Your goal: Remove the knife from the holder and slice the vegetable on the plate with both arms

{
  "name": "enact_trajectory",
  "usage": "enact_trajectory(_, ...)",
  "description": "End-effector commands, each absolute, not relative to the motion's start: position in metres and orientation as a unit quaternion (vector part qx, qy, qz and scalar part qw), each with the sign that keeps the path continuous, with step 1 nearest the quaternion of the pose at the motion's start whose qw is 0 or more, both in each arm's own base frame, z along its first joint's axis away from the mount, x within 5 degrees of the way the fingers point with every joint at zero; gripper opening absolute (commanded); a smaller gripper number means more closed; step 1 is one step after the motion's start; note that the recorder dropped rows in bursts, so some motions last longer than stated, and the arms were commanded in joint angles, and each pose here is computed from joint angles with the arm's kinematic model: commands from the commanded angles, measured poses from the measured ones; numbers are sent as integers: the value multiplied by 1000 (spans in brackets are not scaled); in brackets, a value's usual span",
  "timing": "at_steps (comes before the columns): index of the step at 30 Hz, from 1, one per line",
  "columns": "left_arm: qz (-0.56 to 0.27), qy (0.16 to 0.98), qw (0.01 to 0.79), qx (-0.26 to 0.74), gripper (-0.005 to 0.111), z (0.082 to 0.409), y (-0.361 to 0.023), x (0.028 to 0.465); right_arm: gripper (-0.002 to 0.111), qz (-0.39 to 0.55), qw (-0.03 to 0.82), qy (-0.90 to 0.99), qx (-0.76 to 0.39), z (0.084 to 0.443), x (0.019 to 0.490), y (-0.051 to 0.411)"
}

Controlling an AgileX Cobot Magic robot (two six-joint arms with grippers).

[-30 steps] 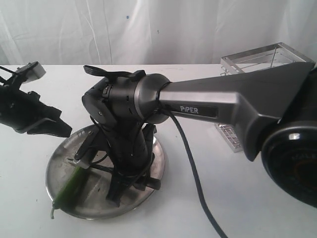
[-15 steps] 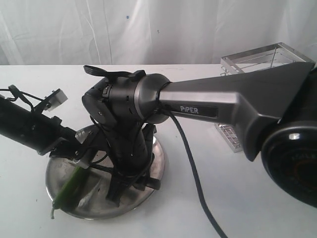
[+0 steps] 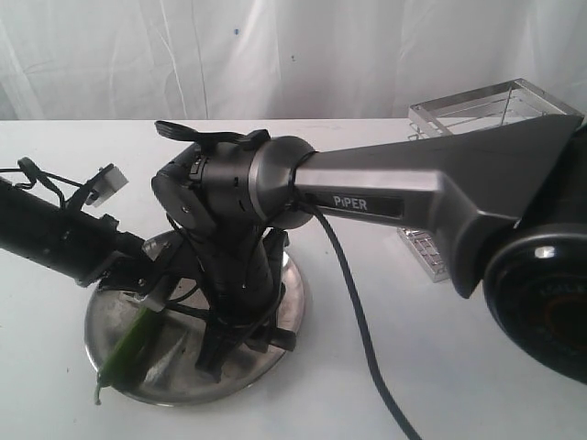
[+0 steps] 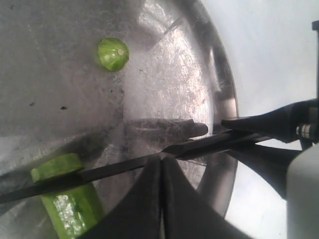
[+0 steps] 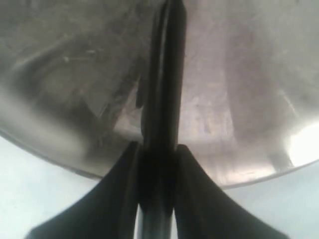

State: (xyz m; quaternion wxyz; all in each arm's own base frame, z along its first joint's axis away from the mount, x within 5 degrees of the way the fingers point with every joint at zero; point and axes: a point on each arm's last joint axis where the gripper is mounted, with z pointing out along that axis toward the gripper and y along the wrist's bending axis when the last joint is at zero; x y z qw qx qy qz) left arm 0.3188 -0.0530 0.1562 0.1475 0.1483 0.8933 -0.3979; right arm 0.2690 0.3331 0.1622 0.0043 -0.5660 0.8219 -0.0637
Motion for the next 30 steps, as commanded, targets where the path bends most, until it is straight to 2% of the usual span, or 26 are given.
enact_trajectory(1, -407, 888, 151, 153, 0, 156, -59, 319, 0, -58, 9, 822, -567, 163, 269, 335)
enact_trajectory(7, -354, 915, 103, 161, 0, 114, -72, 310, 0, -57, 10, 822, -567, 163, 269, 335)
enact_trajectory(11, -349, 919, 97, 154, 0, 108, -72, 310, 0, -57, 10, 822, -567, 163, 269, 335)
enact_trajectory(22, -356, 897, 204, 163, 0, 193, -46, 317, 0, -62, 7, 826, -560, 163, 269, 334)
enact_trajectory(30, -351, 898, 212, 159, 0, 206, -41, 312, 0, -116, 14, 828, -548, 165, 276, 326)
